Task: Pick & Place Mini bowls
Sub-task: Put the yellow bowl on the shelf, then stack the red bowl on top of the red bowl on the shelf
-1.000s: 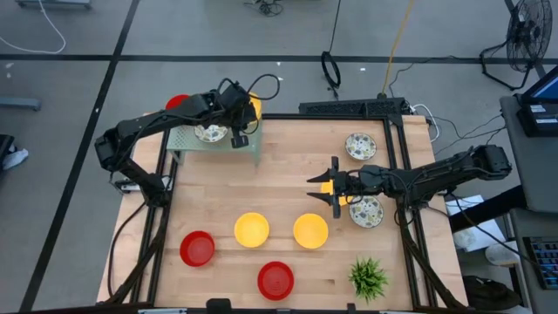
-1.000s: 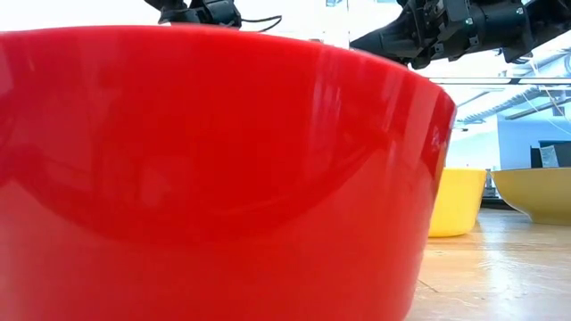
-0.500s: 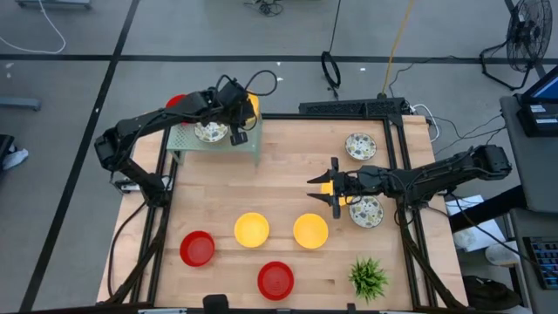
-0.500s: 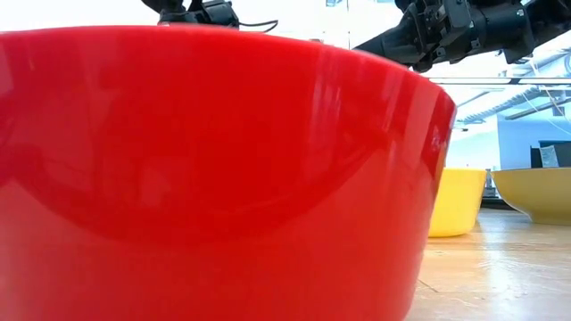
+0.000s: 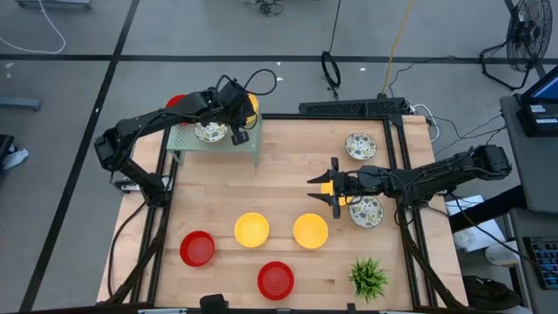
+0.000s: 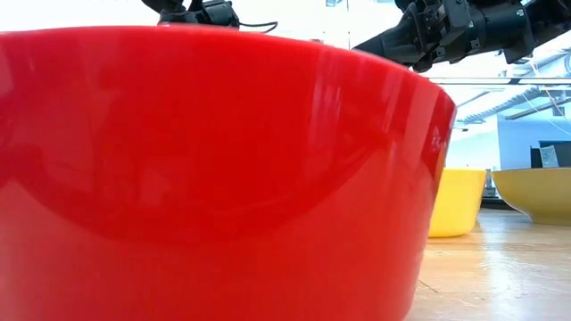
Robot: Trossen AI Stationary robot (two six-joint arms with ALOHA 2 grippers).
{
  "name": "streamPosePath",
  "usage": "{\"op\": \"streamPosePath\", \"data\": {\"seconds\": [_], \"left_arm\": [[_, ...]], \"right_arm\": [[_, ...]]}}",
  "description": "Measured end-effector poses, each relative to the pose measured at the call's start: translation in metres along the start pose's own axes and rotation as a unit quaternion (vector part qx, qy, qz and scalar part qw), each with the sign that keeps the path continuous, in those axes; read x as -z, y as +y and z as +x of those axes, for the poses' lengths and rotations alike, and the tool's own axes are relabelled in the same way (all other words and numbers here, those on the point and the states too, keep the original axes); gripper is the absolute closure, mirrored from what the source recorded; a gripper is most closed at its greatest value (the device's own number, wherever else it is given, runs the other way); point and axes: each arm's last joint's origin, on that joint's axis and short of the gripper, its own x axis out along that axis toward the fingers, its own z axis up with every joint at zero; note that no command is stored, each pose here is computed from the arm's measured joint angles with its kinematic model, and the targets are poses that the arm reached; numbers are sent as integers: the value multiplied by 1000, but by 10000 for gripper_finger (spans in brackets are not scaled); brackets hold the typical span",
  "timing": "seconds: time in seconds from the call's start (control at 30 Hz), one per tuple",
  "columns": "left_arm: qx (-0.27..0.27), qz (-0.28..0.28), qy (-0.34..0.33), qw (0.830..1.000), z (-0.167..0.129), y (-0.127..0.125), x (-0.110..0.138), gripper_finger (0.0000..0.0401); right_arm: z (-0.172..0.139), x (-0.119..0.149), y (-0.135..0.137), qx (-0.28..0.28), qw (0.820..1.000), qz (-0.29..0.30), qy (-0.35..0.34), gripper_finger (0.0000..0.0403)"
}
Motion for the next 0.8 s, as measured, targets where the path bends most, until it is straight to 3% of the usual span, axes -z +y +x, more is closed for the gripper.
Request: {"op": "streamPosePath", "data": {"seconds": [0.37, 0.5, 0.67, 0.8], "left_arm": [[-24, -5, -17, 1000, -9, -3, -4, 268], [-27, 2, -59, 998, -30, -9, -8, 255], [-20, -2, -113, 993, -61, -23, -11, 254], [41, -38, -150, 987, -78, -37, -12, 254]], "right_arm": [[0, 0, 0, 0, 1000, 20, 0, 232], [0, 1, 0, 0, 998, 67, 5, 232], [0, 1, 0, 1, 999, 54, 3, 232], [0, -1, 0, 1, 999, 39, -3, 232]]}}
